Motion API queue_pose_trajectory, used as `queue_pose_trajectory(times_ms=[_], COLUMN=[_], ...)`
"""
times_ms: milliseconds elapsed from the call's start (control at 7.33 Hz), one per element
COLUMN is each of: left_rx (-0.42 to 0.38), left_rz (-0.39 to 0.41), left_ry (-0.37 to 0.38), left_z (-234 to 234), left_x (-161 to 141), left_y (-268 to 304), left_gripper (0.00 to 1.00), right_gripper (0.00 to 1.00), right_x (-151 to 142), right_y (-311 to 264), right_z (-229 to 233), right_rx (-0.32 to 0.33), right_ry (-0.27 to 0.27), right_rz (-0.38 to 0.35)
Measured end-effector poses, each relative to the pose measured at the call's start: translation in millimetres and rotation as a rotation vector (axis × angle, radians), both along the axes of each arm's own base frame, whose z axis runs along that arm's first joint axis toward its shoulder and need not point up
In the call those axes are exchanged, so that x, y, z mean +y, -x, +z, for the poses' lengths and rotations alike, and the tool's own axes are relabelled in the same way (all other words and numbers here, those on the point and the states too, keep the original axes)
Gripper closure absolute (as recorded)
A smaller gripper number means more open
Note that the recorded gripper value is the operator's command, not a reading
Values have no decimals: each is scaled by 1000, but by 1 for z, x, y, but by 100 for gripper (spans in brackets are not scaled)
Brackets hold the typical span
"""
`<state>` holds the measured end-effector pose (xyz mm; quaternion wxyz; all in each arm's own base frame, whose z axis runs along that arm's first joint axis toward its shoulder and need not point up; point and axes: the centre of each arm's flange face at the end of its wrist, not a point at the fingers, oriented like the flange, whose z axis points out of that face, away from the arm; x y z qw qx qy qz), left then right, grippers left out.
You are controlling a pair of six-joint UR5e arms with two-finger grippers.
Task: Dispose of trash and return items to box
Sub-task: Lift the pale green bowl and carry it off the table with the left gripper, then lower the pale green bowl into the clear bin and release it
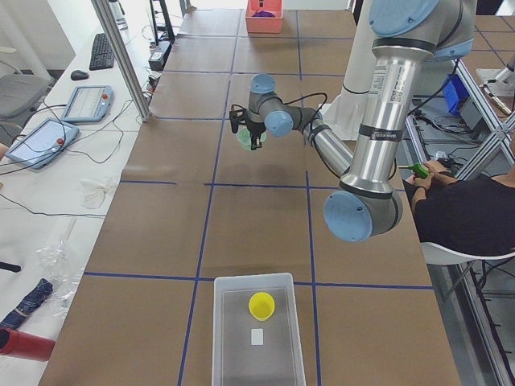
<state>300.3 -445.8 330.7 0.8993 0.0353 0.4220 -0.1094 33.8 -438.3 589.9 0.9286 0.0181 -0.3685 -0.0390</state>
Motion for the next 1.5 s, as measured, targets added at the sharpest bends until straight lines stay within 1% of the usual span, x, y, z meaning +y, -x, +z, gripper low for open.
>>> queue_pose_trajectory(times_ms=[273, 545, 682, 818, 955, 1091, 1227, 1500], left_rx=[-79, -171, -218, -266, -309, -348, -381, -403], left_rz=[24, 75, 103, 133, 165, 191, 213, 251], left_ry=[-74, -159, -197, -226, -245, -260, -265, -244], left_z=[14, 43, 63, 87, 114, 140, 166, 222], left_x=[-29, -51, -63, -76, -86, -95, -102, -102], left_y=[52, 110, 141, 175, 208, 245, 281, 333], left_gripper=[100, 100, 100, 100, 100, 100, 100, 100], right_gripper=[0, 0, 0, 0, 0, 0, 0, 0], right_x=[2, 2, 1, -3, -10, -18, -29, -50], right_y=[0, -1, -1, 0, 2, 2, 3, -4], right_z=[9, 13, 17, 28, 38, 41, 36, 16], right_rx=[-1, -10, -13, -23, -38, -47, -54, -77], right_ry=[17, 24, 15, -6, -33, -49, -48, -26], right_rz=[-2, -1, -1, 0, 1, 10, 32, 90])
